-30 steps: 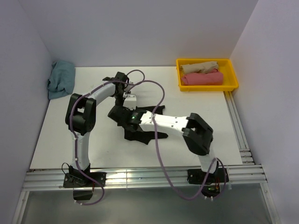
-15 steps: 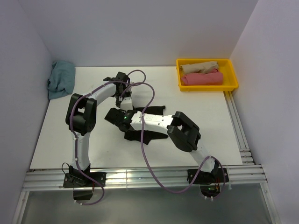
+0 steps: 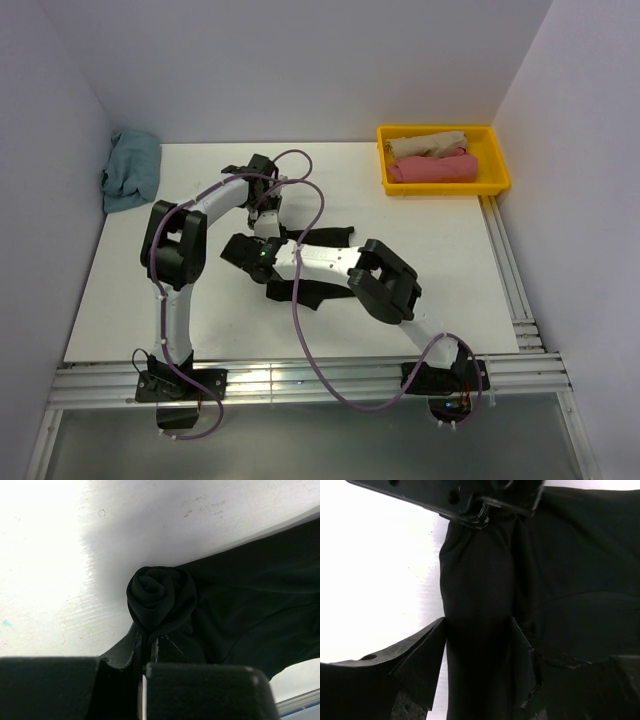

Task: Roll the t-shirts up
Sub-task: Roll the tshirt

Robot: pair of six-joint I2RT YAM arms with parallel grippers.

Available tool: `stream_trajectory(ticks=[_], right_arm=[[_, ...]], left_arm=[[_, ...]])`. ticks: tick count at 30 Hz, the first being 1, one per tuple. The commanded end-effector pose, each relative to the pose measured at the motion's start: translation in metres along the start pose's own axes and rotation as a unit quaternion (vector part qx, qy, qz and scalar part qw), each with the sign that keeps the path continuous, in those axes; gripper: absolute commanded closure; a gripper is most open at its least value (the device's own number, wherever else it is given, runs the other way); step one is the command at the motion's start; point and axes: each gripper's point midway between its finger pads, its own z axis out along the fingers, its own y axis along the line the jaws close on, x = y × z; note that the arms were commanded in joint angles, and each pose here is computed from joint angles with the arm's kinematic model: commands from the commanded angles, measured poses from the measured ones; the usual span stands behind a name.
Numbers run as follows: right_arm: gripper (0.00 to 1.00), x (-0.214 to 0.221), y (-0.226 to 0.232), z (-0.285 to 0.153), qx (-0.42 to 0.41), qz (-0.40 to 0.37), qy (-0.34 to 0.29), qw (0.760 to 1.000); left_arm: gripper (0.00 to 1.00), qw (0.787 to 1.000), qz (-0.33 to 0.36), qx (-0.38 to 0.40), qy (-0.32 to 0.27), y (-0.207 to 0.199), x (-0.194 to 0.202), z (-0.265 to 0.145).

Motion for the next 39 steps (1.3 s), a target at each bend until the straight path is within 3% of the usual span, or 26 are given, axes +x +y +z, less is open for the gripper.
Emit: stream_trajectory(ticks=[1,6,10,13,14,16,17,19,20,23,30,34,39], right_arm=[[0.4,-0.006,0.004,0.003,0.005,0.001,-0.012,1.0],[0.53,0.01,0.001,0.01,0.006,0.009,0.005,1.0],[0.63,0.021,0.001,0.007,-0.028,0.045,0.021,0.998],[0.62,0.025,0.002,0.002,-0.077,0.087,0.031,0.993],[0.61,0.033,-0.007,0.0,-0.085,0.095,0.039,0.991],[0.63,0.018,0.002,-0.011,-0.142,0.149,0.035,0.978],[0.65,0.036,-0.011,-0.005,-0.142,0.154,0.049,0.976],[0.66,0.02,-0.002,-0.015,-0.209,0.211,0.049,0.953],[0.66,0.038,-0.013,-0.009,-0.211,0.219,0.067,0.95],[0.66,0.026,-0.012,-0.015,-0.298,0.305,0.073,0.902],[0.67,0.033,-0.026,-0.012,-0.38,0.385,0.105,0.835],[0.68,0.042,-0.029,-0.002,-0.391,0.408,0.126,0.815],[0.69,0.039,-0.034,-0.001,-0.413,0.433,0.134,0.79]], left_arm=[[1.0,1.0,0.011,-0.005,-0.004,-0.002,-0.004,0.01],[1.0,1.0,0.01,-0.005,-0.004,-0.002,-0.004,0.01],[0.92,1.0,0.011,-0.001,-0.002,-0.002,-0.005,0.01],[0.76,1.0,0.011,0.009,-0.003,-0.003,-0.009,0.007],[0.62,0.999,0.015,0.027,-0.007,-0.008,-0.014,0.003],[0.47,0.999,0.011,0.046,-0.019,-0.008,-0.022,-0.004],[0.36,0.997,0.014,0.07,-0.027,-0.014,-0.027,-0.01],[0.26,0.994,0.015,0.096,-0.051,-0.013,-0.038,-0.023],[0.24,0.99,0.018,0.125,-0.058,-0.019,-0.041,-0.03],[0.2,0.981,0.027,0.17,-0.089,-0.02,-0.048,-0.052],[0.18,0.961,0.02,0.253,-0.107,-0.015,-0.029,-0.056],[0.17,0.941,0.018,0.319,-0.108,-0.024,-0.015,-0.054],[0.19,0.933,-0.008,0.348,-0.094,-0.027,-0.008,-0.033]])
